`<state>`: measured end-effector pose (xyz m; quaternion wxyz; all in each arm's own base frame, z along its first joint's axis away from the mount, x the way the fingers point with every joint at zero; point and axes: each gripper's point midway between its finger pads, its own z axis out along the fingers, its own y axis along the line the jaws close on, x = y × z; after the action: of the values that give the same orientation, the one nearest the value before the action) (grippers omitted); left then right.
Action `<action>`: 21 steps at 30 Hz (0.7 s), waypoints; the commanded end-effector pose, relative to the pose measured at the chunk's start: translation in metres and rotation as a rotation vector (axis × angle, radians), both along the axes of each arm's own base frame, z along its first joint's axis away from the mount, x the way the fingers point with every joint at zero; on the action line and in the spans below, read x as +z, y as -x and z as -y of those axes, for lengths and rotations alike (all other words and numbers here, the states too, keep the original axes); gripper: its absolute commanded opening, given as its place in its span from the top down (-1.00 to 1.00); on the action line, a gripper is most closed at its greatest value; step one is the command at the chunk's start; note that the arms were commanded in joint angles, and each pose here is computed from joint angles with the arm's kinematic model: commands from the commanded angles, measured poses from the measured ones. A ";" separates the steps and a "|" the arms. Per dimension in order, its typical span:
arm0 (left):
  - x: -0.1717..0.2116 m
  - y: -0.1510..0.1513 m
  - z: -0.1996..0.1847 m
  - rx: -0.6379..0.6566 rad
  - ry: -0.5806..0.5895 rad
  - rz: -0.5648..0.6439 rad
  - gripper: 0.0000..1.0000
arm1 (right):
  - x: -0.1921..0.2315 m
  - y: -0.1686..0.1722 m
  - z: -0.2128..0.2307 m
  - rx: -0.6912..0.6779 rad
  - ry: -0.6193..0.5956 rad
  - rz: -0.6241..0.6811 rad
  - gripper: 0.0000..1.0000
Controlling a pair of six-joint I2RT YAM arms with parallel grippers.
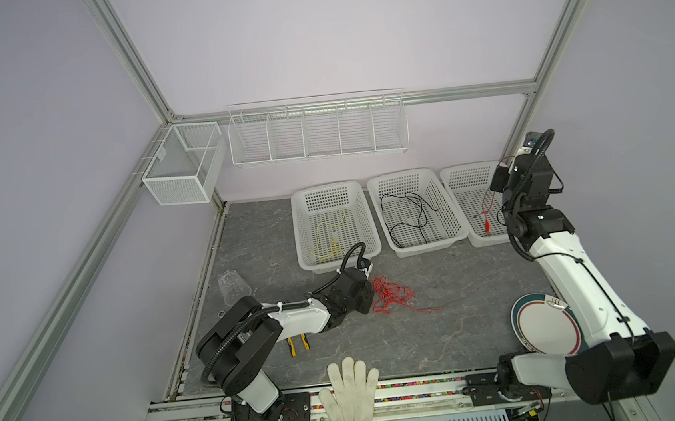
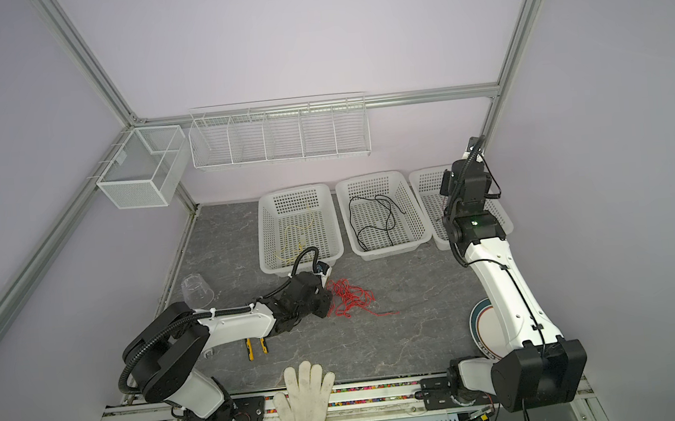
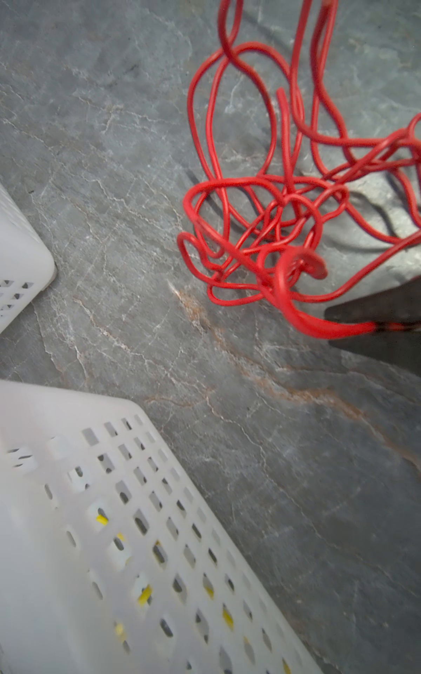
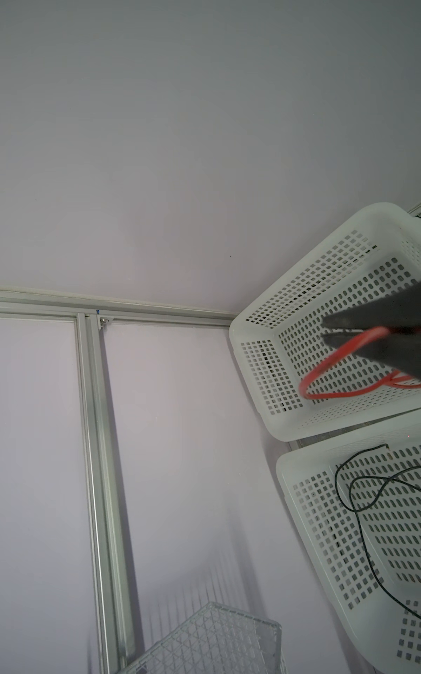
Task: Untangle the cables
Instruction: 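Carry the freed red wire with the right gripper to the empty basket, then lower the red wire into the basket and open the right gripper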
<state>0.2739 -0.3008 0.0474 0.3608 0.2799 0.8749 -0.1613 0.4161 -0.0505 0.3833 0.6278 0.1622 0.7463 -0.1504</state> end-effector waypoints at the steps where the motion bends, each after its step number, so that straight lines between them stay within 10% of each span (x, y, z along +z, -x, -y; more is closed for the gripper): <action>1: 0.004 -0.002 0.005 -0.015 0.003 -0.003 1.00 | -0.004 0.003 0.000 0.005 -0.004 0.025 0.87; 21: 0.004 -0.001 0.003 -0.009 -0.001 -0.007 1.00 | -0.102 0.005 0.018 -0.104 -0.048 -0.102 0.88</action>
<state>0.2725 -0.3000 0.0458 0.3567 0.2811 0.8764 -0.1605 0.4097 -0.0637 0.2940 0.5762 0.1854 0.7758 -0.1785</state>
